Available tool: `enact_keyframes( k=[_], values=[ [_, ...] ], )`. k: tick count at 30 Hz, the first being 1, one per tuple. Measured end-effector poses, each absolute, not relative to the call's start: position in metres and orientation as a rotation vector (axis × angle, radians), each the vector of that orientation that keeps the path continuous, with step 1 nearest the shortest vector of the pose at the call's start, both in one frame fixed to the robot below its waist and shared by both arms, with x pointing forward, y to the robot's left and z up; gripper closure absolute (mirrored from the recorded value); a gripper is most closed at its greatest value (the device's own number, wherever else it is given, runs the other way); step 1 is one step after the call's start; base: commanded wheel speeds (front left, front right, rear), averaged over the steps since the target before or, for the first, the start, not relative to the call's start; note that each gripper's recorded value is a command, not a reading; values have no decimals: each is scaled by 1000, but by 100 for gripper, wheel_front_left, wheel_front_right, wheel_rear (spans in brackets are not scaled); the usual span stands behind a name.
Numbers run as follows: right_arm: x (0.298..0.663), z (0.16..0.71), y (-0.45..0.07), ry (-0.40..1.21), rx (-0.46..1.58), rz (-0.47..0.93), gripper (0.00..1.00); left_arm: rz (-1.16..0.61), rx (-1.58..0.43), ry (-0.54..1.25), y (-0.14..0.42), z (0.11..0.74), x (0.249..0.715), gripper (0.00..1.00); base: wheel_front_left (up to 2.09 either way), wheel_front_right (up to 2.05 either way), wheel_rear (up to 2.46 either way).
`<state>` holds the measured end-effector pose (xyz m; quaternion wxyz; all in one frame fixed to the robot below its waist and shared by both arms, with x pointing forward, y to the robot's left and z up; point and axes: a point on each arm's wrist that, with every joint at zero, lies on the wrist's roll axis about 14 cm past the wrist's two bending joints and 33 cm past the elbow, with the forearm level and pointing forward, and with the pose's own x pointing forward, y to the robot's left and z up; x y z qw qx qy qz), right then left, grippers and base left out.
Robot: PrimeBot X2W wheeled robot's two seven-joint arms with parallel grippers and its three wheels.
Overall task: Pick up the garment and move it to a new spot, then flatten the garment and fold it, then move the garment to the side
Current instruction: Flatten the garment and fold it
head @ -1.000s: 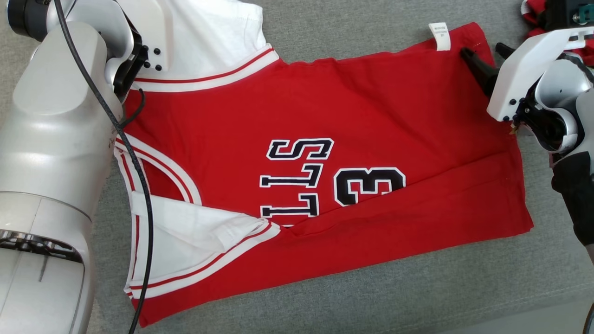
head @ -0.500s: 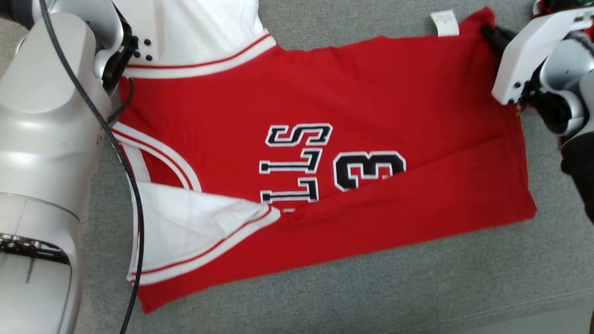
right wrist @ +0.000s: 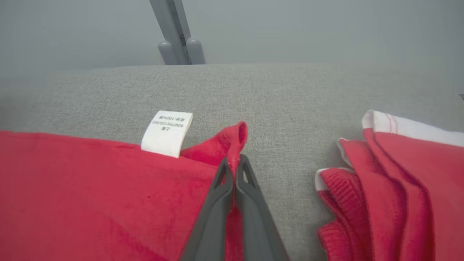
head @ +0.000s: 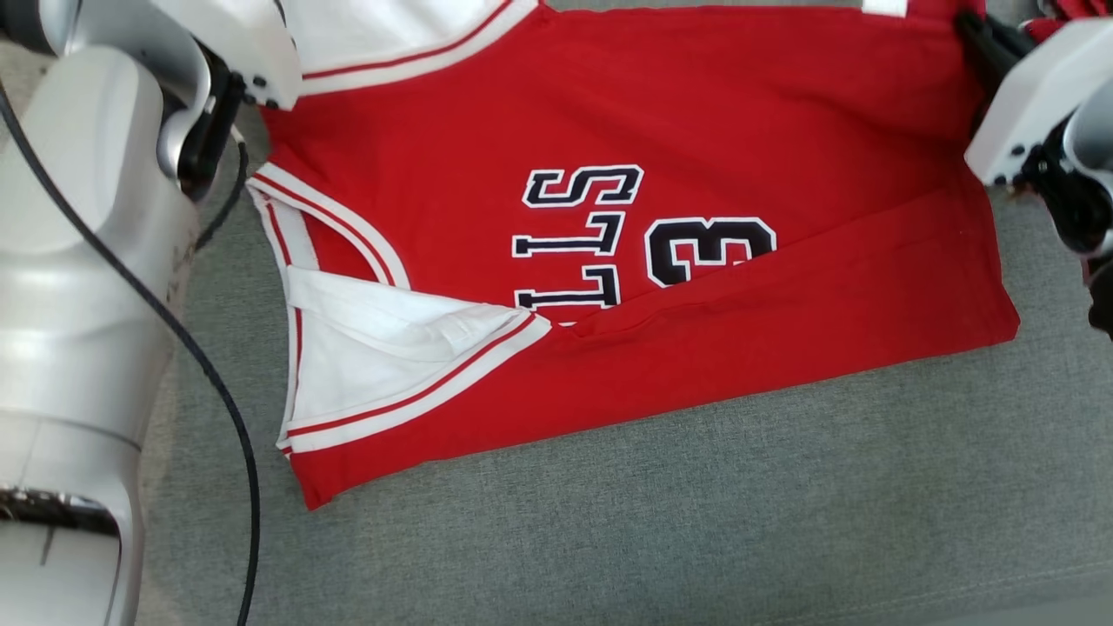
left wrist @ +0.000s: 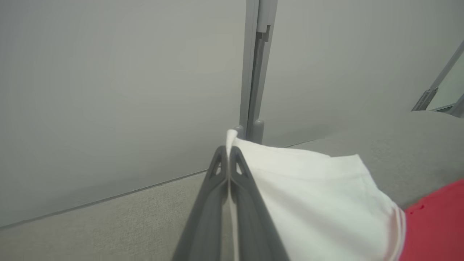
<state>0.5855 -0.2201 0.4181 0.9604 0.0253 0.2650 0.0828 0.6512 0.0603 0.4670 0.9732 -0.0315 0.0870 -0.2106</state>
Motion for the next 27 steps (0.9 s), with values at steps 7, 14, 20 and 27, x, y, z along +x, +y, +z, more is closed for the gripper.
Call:
enact_keyframes(
  k=[7,14,20,27],
  values=[
    [557,412,-226,558,86,176,100,-446,-193,180,68,470,609,100,0,0,0],
    [533,415,-229,549,99,200,100,-466,-251,189,77,479,549,100,0,0,0],
    [520,420,-232,532,99,214,100,-444,-311,181,84,498,505,100,0,0,0],
    [505,415,-229,564,99,239,100,-473,-416,291,75,499,450,100,0,0,0]
  ],
)
